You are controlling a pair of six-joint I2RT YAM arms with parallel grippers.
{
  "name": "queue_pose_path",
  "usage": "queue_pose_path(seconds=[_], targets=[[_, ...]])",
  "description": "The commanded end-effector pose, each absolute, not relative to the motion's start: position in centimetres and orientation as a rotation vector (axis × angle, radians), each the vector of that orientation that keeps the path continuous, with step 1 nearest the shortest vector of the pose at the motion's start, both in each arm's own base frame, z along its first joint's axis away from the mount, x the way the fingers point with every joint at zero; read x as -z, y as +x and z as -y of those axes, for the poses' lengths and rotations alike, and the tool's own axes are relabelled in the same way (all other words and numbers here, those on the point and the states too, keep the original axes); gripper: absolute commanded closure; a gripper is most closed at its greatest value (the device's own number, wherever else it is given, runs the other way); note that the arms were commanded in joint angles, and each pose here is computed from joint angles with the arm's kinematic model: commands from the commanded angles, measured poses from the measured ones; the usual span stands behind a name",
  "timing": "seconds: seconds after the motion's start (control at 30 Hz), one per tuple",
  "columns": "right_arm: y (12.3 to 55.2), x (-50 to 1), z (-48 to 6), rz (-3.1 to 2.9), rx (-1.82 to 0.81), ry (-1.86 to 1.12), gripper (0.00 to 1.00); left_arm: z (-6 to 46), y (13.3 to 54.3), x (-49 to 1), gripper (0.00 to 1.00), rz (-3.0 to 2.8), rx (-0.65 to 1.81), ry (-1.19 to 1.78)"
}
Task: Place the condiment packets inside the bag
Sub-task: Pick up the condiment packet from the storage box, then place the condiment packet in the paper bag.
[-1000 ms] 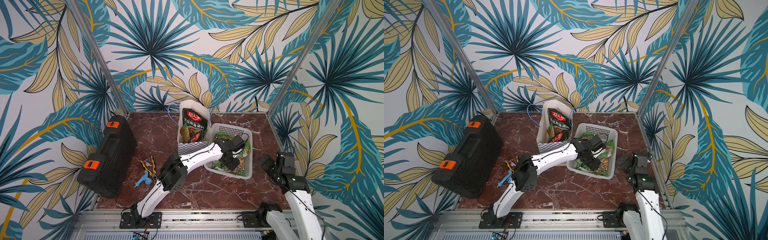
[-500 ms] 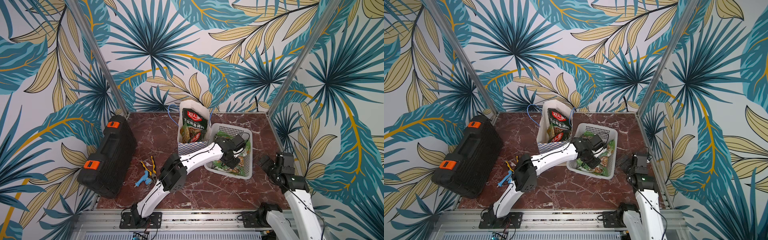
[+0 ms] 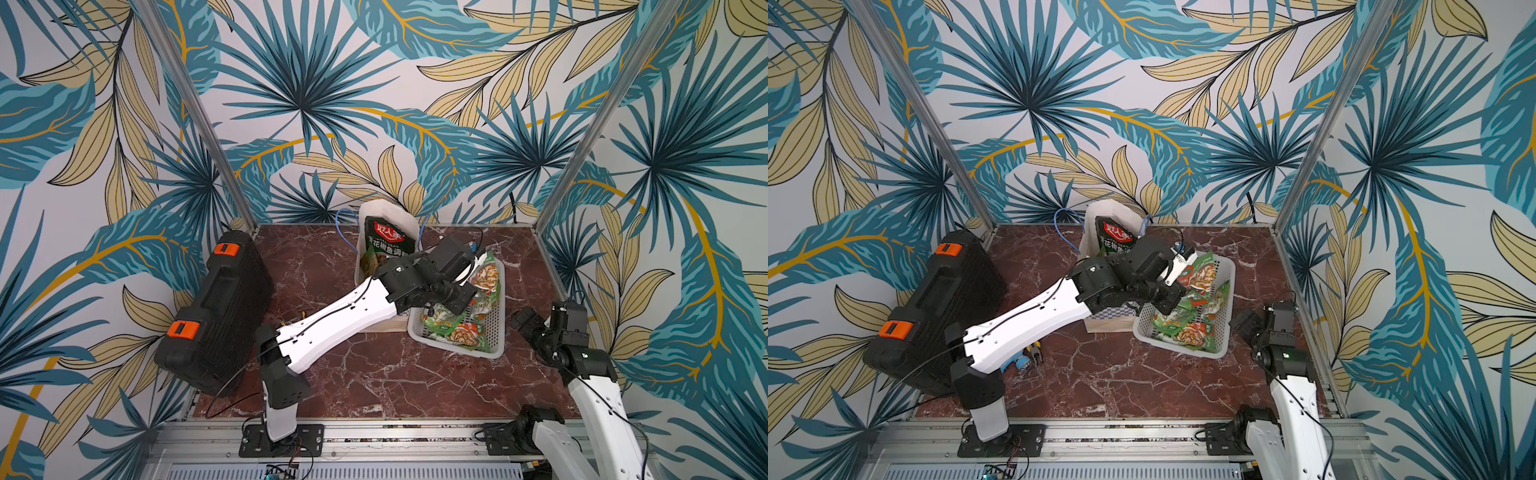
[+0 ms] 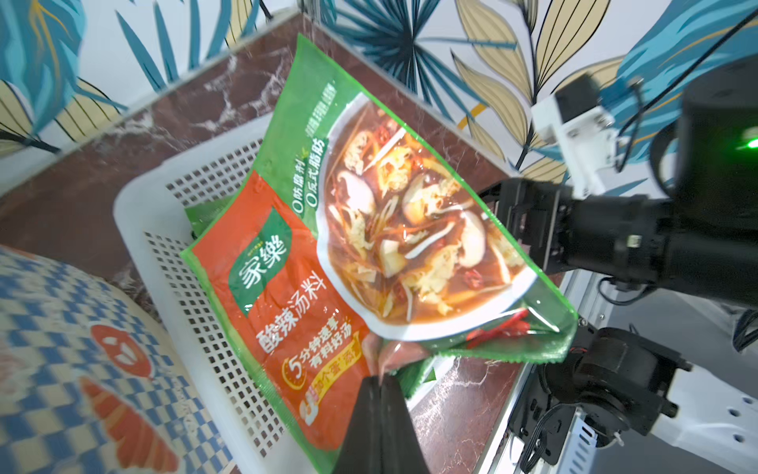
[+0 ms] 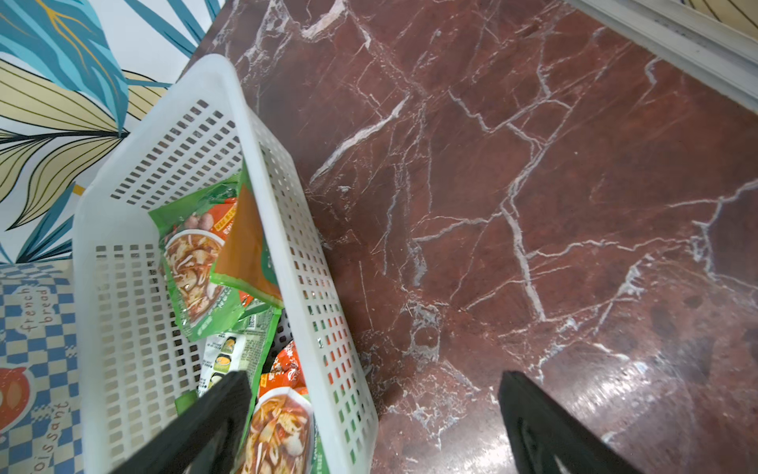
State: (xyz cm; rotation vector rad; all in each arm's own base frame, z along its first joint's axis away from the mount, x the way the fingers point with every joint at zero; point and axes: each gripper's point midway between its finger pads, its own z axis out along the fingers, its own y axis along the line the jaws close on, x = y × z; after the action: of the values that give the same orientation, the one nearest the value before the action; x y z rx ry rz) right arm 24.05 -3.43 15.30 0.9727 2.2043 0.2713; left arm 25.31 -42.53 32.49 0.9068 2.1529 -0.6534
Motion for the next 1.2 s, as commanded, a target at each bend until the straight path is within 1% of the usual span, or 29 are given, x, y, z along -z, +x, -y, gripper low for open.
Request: queue_pose_path(seconds=[0.0, 0.1, 0.33, 0.47, 0.63, 0.8, 1.07, 1.17], targets=[[25.2, -16.4, 2.5, -2.208, -0.327, 0.879, 0.00, 41.4, 25.7, -34.7, 1.00, -2.073, 0.654, 0.838], [26.0, -16.8, 1.6, -2.229, -0.387, 0.822, 0.01, 39.5, 25.7, -36.6, 1.00, -2.038, 0.627, 0.803], [27.4, -17.0, -0.5, -2.275, -0.520, 0.700, 0.01, 32.9, 28.0, -39.1, 1.00, -1.995, 0.441, 0.646], [27.8, -17.8, -1.1, -2.270, -0.533, 0.621, 0.04, 29.3, 29.3, -39.9, 1.00, -1.980, 0.443, 0.534], [28.0, -18.1, -1.3, -2.290, -0.496, 0.562, 0.07, 26.3, 30.8, -39.9, 1.00, -1.978, 0.516, 0.409], [28.3, -18.4, -1.2, -2.309, -0.444, 0.537, 0.08, 25.6, 30.8, -40.2, 1.00, -1.945, 0.601, 0.366], [28.9, -18.5, -1.7, -2.328, -0.430, 0.503, 0.08, 27.1, 27.7, -45.5, 1.00, -1.803, 0.865, 0.420], [29.1, -18.6, -1.8, -2.330, -0.424, 0.494, 0.08, 27.0, 27.0, -46.9, 1.00, -1.766, 0.902, 0.423]])
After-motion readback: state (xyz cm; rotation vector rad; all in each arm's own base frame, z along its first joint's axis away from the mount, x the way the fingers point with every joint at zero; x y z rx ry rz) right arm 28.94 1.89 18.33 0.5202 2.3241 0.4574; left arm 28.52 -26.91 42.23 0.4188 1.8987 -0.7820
